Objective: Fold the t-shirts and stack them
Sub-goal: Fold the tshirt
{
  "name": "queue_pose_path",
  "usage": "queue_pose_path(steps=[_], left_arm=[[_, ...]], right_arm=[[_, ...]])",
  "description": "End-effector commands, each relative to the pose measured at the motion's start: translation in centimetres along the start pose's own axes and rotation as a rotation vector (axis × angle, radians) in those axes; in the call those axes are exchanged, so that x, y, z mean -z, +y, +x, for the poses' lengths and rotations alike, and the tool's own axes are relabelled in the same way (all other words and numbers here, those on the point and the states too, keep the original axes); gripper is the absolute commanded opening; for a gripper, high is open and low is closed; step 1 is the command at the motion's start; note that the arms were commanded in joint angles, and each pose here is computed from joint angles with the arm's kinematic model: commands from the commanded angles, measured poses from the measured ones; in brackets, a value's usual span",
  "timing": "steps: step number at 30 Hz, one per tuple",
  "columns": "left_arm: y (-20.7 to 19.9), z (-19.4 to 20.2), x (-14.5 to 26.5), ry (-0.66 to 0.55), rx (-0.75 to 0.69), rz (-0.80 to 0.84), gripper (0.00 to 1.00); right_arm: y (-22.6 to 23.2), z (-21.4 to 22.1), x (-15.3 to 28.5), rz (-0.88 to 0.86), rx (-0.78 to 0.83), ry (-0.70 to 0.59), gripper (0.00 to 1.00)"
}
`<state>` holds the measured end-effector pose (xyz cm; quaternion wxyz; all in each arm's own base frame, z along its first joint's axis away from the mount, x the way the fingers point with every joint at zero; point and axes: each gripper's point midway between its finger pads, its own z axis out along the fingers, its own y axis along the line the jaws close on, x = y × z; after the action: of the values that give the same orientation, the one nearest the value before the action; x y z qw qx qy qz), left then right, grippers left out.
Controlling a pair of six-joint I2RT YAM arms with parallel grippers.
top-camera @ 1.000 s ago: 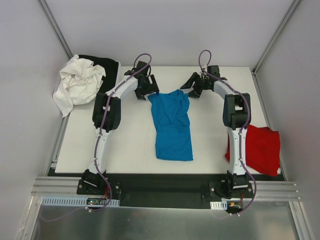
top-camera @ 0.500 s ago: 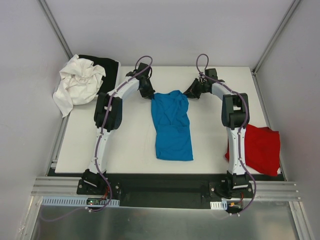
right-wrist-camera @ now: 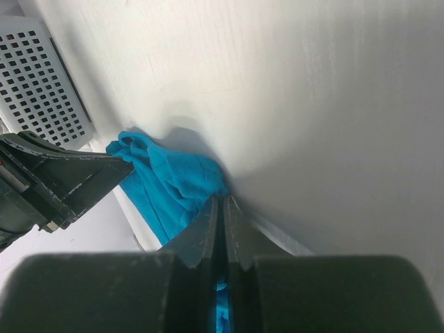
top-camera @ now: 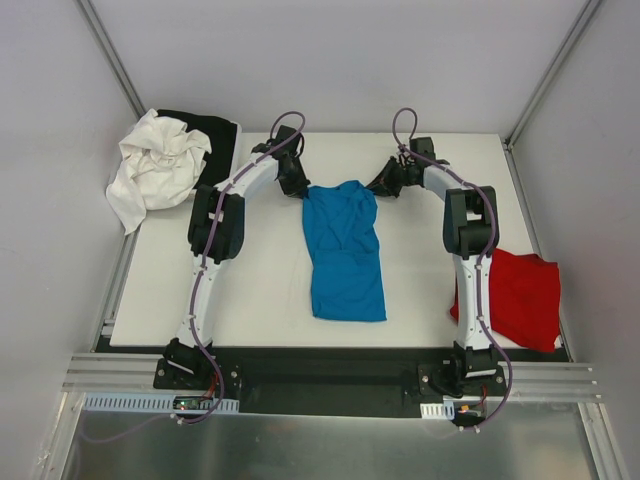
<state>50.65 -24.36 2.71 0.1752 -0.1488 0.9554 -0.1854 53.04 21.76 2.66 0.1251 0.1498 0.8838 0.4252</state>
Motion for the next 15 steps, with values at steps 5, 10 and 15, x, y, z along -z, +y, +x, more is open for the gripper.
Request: queue_pose_path(steps=[5,10,15], left_arm=[[-2.7,0.0,4.1,-0.037,-0.078,0.039,0.04],[-3.0,2.0,4.6,-0.022,-0.114,0.025,0.03],[-3.4,2.6,5.5,-0.028,-0.134,0.026,0.01]], right_arm=[[4.3,1.3,2.5,-0.079,0.055,0.003,0.01],[5.5,3.5,3.8,-0.085,0.085,0.025,0.01],[6.1,4.5,4.8,-0.079,0.114,0.027,0.01]])
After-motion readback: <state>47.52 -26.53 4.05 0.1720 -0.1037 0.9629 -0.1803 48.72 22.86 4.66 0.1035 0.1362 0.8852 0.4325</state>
